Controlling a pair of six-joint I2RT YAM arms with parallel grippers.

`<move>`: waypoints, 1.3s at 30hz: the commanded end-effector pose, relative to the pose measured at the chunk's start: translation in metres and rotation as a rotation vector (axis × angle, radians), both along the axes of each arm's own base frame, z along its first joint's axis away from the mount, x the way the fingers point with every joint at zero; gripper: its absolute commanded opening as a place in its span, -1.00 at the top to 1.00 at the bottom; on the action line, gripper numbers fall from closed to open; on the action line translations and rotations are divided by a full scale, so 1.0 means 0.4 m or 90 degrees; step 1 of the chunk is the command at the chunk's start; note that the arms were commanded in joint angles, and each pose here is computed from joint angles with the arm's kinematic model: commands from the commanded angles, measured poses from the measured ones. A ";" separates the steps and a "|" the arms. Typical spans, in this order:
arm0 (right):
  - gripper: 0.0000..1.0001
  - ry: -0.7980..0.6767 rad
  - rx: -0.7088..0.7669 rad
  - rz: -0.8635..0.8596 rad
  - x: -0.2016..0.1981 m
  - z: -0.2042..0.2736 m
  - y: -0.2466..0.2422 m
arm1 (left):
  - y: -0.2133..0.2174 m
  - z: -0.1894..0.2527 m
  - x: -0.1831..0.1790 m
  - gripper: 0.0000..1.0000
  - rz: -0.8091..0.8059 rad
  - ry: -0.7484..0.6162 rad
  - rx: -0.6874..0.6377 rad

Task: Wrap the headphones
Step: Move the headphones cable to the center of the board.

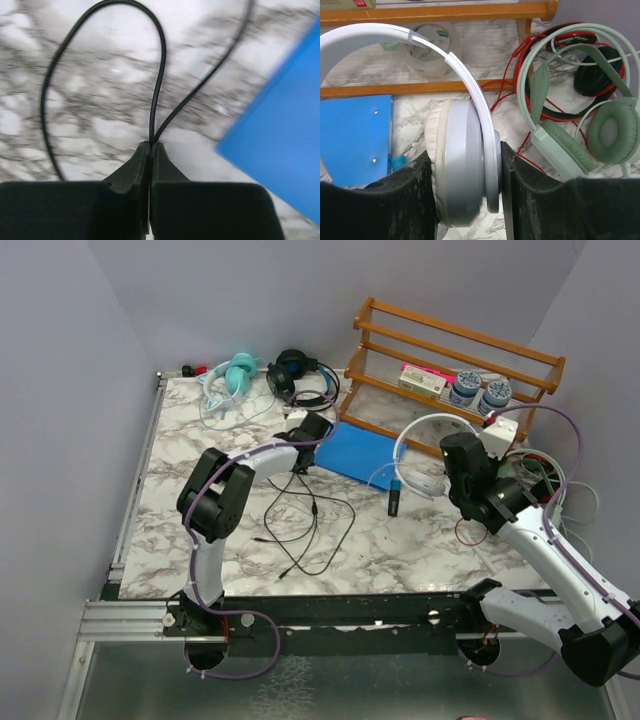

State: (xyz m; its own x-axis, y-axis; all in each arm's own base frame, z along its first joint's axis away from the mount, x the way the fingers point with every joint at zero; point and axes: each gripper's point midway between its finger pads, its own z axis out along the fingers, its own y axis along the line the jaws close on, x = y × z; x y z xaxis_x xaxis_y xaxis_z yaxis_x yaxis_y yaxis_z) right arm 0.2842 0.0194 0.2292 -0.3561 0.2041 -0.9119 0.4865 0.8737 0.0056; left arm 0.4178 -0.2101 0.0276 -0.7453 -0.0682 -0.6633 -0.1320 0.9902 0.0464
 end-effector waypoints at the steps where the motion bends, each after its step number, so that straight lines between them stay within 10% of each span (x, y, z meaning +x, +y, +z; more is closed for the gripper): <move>1: 0.42 -0.055 -0.001 -0.055 -0.014 0.061 -0.040 | 0.267 0.110 0.051 1.00 0.189 -0.034 0.018; 13: 0.37 -0.097 0.006 -0.221 -0.114 0.082 -0.143 | 0.681 0.453 0.176 1.00 0.453 -0.232 -0.103; 20: 0.26 0.038 0.046 0.097 -0.012 -0.016 0.059 | 0.749 0.496 0.155 1.00 0.482 -0.249 -0.052; 25: 0.24 0.079 0.081 0.339 0.007 -0.054 0.213 | 0.636 0.470 0.179 -0.64 0.320 -0.185 -0.118; 34: 0.29 0.129 0.112 0.520 0.047 -0.072 0.362 | 0.074 0.507 0.039 -0.88 -0.209 -0.154 -0.235; 39: 0.30 0.137 0.104 0.532 0.083 -0.104 0.395 | -0.024 0.491 -0.076 -0.98 -0.303 -0.115 -0.307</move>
State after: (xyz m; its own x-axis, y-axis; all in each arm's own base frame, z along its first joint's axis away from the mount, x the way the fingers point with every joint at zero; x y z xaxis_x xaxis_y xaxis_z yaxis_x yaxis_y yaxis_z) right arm 0.3052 0.1536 0.1721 -0.6604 -0.0668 -0.7479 -0.2219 0.9689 0.1095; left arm 0.4189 -0.1990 0.2140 -0.6321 -0.1235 -0.7650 0.1984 0.9285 -0.3139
